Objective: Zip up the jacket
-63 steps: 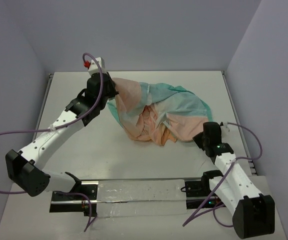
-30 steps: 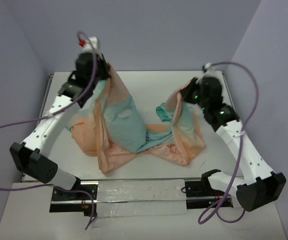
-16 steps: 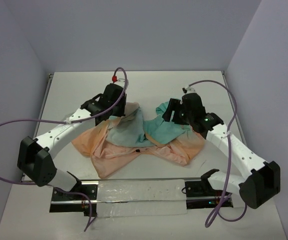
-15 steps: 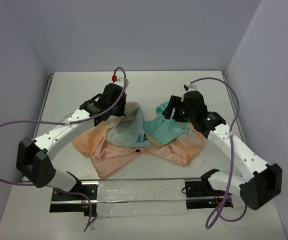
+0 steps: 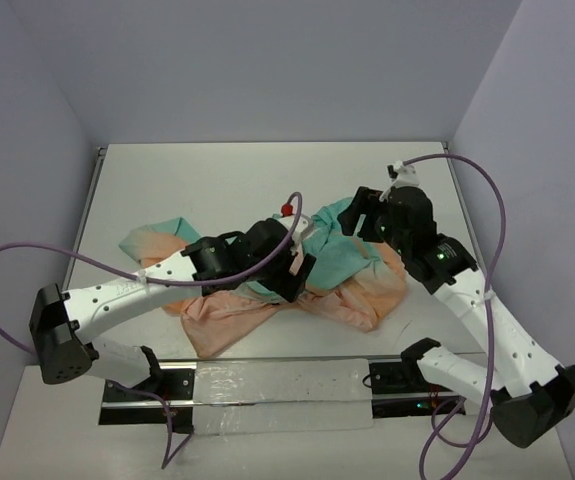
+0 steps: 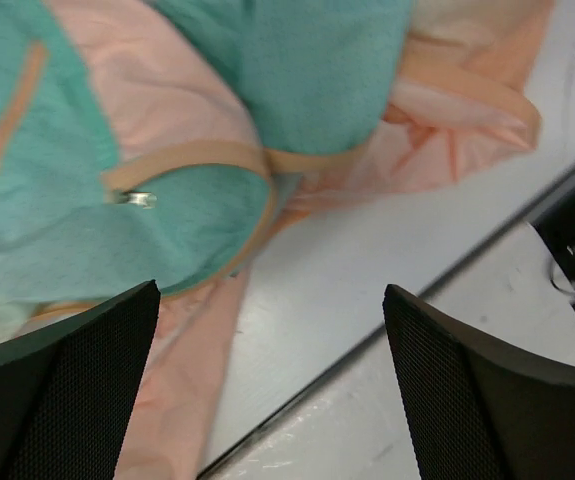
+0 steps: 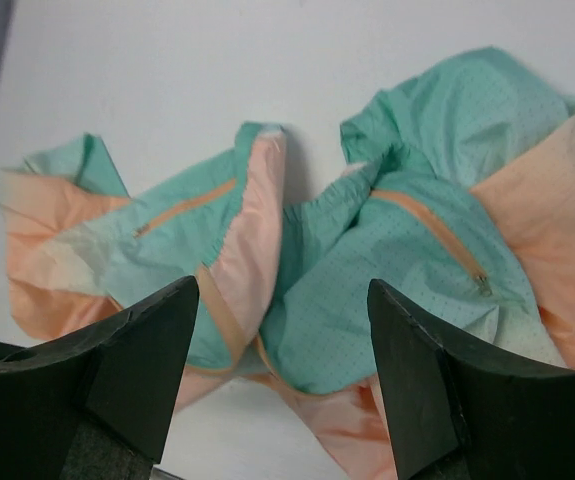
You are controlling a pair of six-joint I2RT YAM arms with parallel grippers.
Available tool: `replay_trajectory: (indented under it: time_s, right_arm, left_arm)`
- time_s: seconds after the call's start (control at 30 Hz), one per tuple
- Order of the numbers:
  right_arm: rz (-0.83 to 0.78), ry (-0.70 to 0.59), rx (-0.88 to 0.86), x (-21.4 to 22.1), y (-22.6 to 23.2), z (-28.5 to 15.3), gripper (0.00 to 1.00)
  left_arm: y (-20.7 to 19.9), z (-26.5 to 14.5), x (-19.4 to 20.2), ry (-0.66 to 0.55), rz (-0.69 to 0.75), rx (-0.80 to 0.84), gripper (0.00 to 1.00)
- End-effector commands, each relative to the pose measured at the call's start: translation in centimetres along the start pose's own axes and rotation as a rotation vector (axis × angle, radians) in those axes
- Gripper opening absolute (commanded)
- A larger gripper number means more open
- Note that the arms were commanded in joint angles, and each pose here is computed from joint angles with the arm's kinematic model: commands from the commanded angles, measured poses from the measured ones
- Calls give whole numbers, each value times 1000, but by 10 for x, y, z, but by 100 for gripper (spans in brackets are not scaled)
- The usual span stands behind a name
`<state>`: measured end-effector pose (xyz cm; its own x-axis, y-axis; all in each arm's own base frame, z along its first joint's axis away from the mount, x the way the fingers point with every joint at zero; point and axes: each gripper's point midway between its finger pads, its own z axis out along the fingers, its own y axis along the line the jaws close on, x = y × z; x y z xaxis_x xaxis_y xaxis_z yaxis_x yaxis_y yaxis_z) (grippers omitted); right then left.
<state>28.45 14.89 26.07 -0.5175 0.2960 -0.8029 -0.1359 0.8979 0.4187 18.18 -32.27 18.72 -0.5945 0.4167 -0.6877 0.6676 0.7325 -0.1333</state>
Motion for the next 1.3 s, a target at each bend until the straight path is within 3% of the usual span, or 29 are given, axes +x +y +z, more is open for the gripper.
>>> replay_trajectory:
  time_s: [0.0,0.13,0.27,0.33,0.5,1.07,1.27]
  right_arm:
    - [-111,92,-34,25,10,12,76]
    - [-293,179,-52,58,45,21,74]
    - [-532,275,-93,103,89,36,72]
    - [-735,295,-17,119,91,53,75]
    - [-970,336,139,144,87,93,73]
    - [-1096,423,165,188,83,129,48]
    - [-1083,432,143,191,84,126,48]
  left_arm:
    - [60,-45,-42,-225,-211,-231,99]
    - [118,-70,-50,-366,-528,-281,91]
    - [174,-74,-12,-365,-823,-427,85]
    - [208,-76,12,-346,-954,-521,85]
    - [224,-86,26,-360,-1001,-555,85]
    - [222,-79,33,-344,-992,-533,86]
    - [224,-86,29,-360,-978,-546,86]
